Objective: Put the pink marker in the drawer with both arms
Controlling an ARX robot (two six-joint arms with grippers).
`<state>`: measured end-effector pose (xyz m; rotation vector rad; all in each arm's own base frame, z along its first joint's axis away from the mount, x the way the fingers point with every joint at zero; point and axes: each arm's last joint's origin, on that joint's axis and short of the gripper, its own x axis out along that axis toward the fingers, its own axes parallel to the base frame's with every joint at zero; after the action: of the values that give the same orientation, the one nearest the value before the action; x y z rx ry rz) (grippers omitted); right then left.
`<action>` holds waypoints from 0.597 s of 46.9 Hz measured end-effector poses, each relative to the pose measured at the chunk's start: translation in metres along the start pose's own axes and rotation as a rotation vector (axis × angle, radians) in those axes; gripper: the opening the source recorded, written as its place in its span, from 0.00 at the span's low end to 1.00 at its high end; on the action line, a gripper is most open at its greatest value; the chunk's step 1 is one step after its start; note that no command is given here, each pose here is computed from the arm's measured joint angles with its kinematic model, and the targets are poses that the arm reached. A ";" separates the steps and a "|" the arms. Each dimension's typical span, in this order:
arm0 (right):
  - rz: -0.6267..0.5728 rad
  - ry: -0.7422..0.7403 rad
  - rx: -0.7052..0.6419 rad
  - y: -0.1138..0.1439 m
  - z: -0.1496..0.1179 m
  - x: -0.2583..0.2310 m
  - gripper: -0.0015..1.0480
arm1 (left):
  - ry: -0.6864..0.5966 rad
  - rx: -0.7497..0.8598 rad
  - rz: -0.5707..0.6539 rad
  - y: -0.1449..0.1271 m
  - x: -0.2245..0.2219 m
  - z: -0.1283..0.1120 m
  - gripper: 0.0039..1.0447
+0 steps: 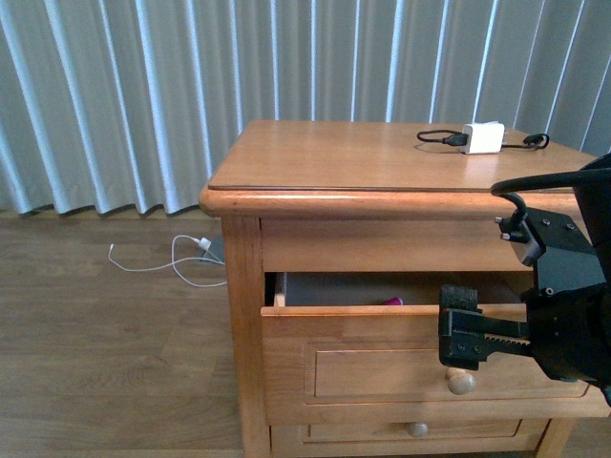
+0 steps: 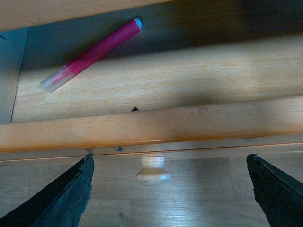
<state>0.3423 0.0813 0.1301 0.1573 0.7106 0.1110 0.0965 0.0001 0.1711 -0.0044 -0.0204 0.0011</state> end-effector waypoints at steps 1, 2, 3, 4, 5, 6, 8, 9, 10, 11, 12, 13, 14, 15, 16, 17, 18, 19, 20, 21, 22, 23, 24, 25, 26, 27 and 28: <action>0.001 -0.004 -0.002 0.000 0.000 0.002 0.92 | 0.000 0.000 0.000 0.000 0.000 0.000 0.94; 0.003 -0.008 -0.005 0.000 0.000 0.004 0.92 | 0.000 0.000 0.000 0.000 0.000 0.000 0.94; 0.004 -0.011 -0.007 0.000 0.000 0.005 0.92 | 0.000 0.000 0.000 0.000 0.000 0.000 0.94; 0.004 -0.016 -0.008 0.000 0.000 0.007 0.92 | 0.000 0.000 0.000 0.000 0.000 0.000 0.94; 0.005 -0.022 -0.010 0.000 0.000 0.009 0.92 | 0.000 0.000 0.000 0.000 0.000 0.000 0.94; 0.004 -0.030 -0.010 0.000 0.001 0.010 0.92 | 0.000 0.000 0.000 0.000 0.000 0.000 0.94; 0.003 -0.034 -0.008 0.000 0.001 0.013 0.92 | 0.000 0.000 0.000 0.000 0.000 0.000 0.94; 0.001 -0.038 -0.007 0.000 0.001 0.014 0.92 | 0.000 0.000 0.000 0.000 0.000 0.000 0.94; -0.001 -0.043 -0.007 0.000 0.001 0.016 0.92 | 0.000 0.000 0.000 0.000 0.000 0.000 0.94; -0.002 -0.045 -0.007 0.000 0.001 0.017 0.92 | 0.000 0.000 0.000 0.000 0.000 0.000 0.94; -0.006 -0.053 -0.007 0.000 0.002 0.018 0.92 | 0.000 0.000 0.000 0.000 0.000 0.000 0.94; -0.012 -0.060 -0.006 0.000 0.002 0.020 0.92 | 0.000 0.000 0.000 0.000 0.000 0.000 0.94; -0.015 -0.063 -0.005 0.000 0.002 0.021 0.92 | 0.000 0.000 0.000 0.000 0.000 0.000 0.94; -0.019 -0.070 -0.004 0.000 0.002 0.022 0.92 | 0.000 0.000 0.000 0.000 0.000 0.000 0.94; -0.021 -0.075 -0.001 0.000 0.002 0.024 0.92 | 0.000 0.000 0.000 0.000 0.000 0.000 0.94; -0.021 -0.078 0.001 0.000 0.002 0.025 0.92 | 0.000 0.000 0.000 0.000 0.000 0.000 0.94; -0.021 -0.086 0.005 0.000 0.002 0.026 0.92 | 0.000 0.000 0.000 0.000 0.000 0.000 0.94; -0.023 -0.092 0.008 0.000 0.002 0.028 0.92 | 0.000 0.000 0.000 0.000 0.000 0.000 0.94; -0.024 -0.095 0.011 0.000 0.002 0.029 0.92 | 0.000 0.000 0.000 0.000 0.000 0.000 0.94; -0.023 -0.101 0.015 0.000 0.003 0.030 0.92 | 0.000 0.000 0.000 0.000 0.000 0.000 0.94; -0.023 -0.104 0.019 0.000 0.003 0.031 0.92 | 0.000 0.000 0.000 0.000 0.000 0.000 0.94; -0.022 -0.106 0.025 0.000 0.004 0.032 0.92 | 0.000 0.000 0.000 0.000 0.000 0.000 0.94; -0.019 -0.106 0.031 0.000 0.004 0.033 0.92 | 0.000 0.000 0.000 0.000 0.000 0.000 0.94; -0.019 -0.108 0.039 0.000 0.005 0.034 0.92 | 0.000 0.000 0.000 0.000 0.000 0.000 0.94; -0.018 -0.114 0.046 0.000 0.006 0.035 0.92 | 0.000 0.000 0.000 0.000 0.000 0.000 0.94; -0.017 -0.119 0.052 -0.001 0.007 0.037 0.92 | 0.000 0.000 0.000 0.000 0.000 0.000 0.94; -0.016 -0.122 0.061 -0.001 0.007 0.038 0.92 | 0.000 0.000 0.000 0.000 0.000 0.000 0.94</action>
<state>0.3758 0.0857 0.1112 0.2145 0.5936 0.0637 0.0965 0.0001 0.1711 -0.0044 -0.0204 0.0011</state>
